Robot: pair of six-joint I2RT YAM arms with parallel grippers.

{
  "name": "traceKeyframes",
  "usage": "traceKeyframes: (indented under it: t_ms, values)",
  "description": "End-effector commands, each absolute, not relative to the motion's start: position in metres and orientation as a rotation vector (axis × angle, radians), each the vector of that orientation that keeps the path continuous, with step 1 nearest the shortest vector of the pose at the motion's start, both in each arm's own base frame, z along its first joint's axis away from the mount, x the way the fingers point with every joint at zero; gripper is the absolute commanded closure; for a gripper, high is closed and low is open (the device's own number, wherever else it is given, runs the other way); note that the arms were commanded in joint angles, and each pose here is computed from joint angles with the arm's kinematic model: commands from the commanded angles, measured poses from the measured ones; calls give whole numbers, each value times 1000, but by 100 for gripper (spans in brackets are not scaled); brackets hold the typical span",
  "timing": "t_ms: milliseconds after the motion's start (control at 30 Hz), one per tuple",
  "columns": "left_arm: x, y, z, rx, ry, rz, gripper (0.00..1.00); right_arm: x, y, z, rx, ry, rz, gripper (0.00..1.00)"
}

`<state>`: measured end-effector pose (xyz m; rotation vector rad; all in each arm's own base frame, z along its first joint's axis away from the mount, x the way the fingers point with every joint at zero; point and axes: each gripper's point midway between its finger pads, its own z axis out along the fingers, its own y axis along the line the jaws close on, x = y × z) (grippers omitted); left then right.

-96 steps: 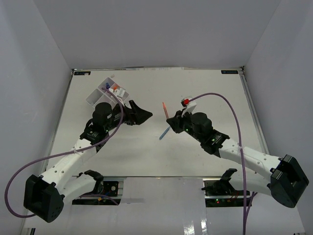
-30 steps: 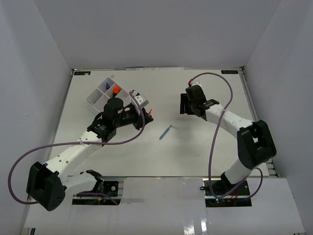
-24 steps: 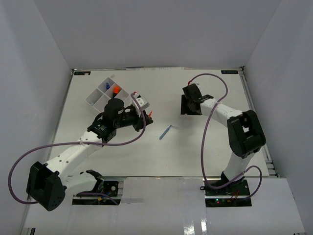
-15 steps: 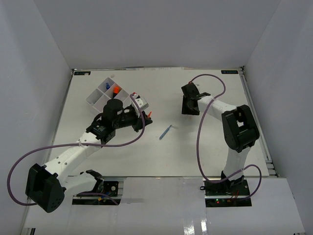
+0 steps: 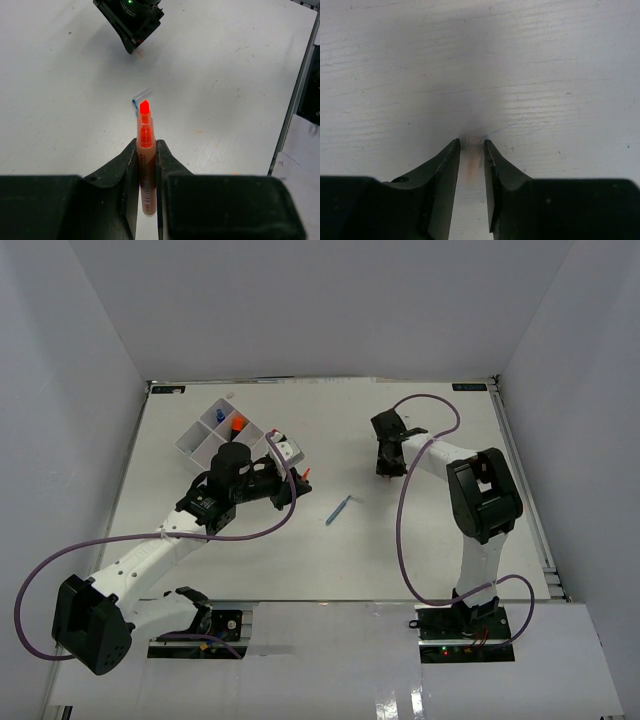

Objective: Sort the stationery into containers
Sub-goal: Pick up the pen cap from the center of the board.

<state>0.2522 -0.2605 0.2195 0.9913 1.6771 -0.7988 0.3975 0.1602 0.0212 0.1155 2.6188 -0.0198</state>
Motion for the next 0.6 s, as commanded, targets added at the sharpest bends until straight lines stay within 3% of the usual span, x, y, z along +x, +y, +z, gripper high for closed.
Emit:
traceKeyframes:
  t_ms: [0, 167, 233, 567]
  values:
    - [247, -260, 225, 1010, 1641, -806, 100, 403, 161, 18, 156, 2621, -15, 71]
    - [246, -261, 229, 1002, 1635, -824, 100, 404, 167, 44, 123, 2548, 67, 92]
    - [241, -265, 236, 991, 1613, -873, 100, 400, 178, 59, 81, 2470, 168, 92]
    - [226, -284, 247, 964, 1588, -1089, 100, 334, 259, 277, -191, 1658, 760, 92]
